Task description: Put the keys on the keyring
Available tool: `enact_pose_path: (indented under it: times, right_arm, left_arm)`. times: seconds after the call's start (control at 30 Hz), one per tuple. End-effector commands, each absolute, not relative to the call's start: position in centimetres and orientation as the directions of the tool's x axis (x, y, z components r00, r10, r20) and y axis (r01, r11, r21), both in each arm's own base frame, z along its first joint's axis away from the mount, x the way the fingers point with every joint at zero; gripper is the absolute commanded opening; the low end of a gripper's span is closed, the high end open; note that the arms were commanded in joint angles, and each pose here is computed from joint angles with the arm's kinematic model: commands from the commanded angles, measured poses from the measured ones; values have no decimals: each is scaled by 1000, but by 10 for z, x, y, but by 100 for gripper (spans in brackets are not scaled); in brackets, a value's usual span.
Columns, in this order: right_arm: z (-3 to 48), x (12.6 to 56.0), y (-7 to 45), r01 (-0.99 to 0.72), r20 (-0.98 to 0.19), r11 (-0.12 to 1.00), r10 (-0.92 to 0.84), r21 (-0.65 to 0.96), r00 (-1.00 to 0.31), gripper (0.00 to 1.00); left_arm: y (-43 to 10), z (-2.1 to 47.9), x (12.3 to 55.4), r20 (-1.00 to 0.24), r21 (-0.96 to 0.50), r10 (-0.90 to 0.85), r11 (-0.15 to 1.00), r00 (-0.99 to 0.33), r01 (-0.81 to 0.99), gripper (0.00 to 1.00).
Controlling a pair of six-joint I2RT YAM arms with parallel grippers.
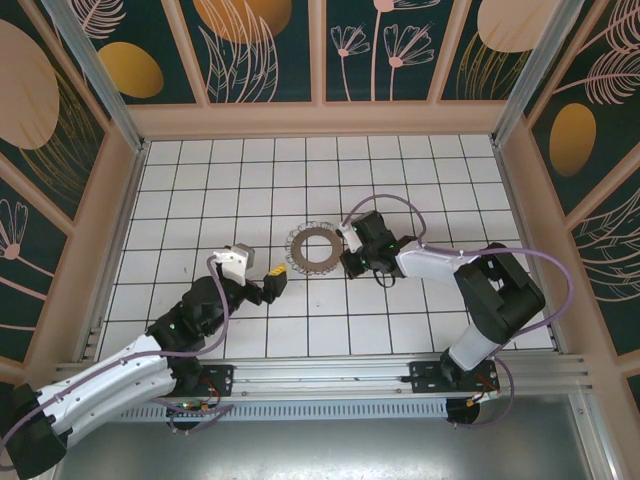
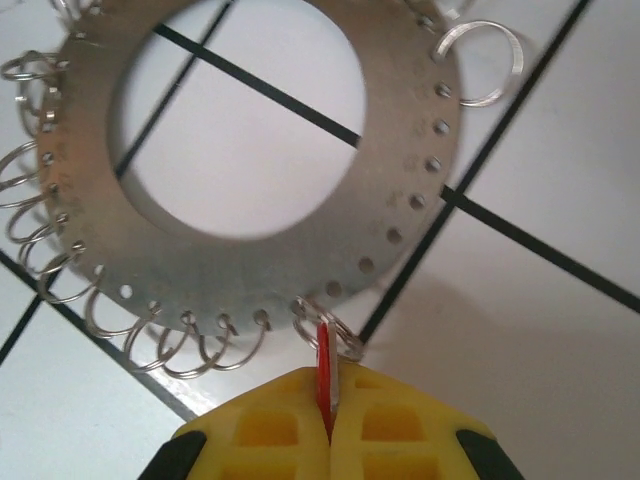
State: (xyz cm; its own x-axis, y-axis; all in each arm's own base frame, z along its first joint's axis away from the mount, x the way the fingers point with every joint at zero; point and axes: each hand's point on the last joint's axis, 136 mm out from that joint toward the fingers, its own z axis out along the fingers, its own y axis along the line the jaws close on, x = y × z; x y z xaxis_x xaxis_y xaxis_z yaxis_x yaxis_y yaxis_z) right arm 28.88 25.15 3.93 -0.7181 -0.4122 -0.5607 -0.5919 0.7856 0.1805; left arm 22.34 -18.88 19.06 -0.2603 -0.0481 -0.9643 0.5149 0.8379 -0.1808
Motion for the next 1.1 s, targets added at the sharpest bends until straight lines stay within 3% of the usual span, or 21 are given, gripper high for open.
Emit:
enact_pose_path:
  times: [0.0, 0.23, 0.47, 0.6, 0.67, 0.7, 0.73, 0.93, 1.07]
  right_arm:
    - [39, 300, 244, -491, -561, 833, -287, 253, -777, 0]
    - [23, 294, 235, -433, -510, 857, -249, 281, -824, 2]
    - [37, 300, 213, -381, -559, 896, -201, 227, -804, 19]
    - [74, 312, 201, -356, -659, 917, -158, 177, -735, 33]
    - [104, 318, 194, -350, -732, 925, -136, 147, -668, 58]
    - [119, 319, 190, -346, -770, 929, -122, 135, -627, 74]
    - [133, 319, 187, -350, -803, 928, -110, 127, -586, 98]
    - [208, 313, 144, -270, -960, 961, -16, 62, -279, 99]
    - [220, 323, 91, -130, -985, 990, 37, 59, -166, 99]
  left_arm:
    - [-198, 215, 220, -970, -219, -113, 797, -217, 563, 99]
    - [-197, 224, 220, -975, -201, -110, 799, -191, 567, 99]
    - [-196, 229, 223, -968, -236, -144, 803, -207, 547, 99]
    - [-178, 231, 235, -950, -287, -198, 863, -243, 417, 99]
    - [-165, 233, 242, -947, -278, -201, 901, -250, 332, 99]
    - [-158, 234, 245, -949, -266, -197, 919, -245, 292, 99]
    - [-149, 237, 247, -952, -254, -198, 936, -232, 245, 99]
    - [-106, 261, 265, -991, -100, -94, 993, -100, 60, 99]
    - [-74, 264, 293, -987, -155, -157, 987, -41, -39, 99]
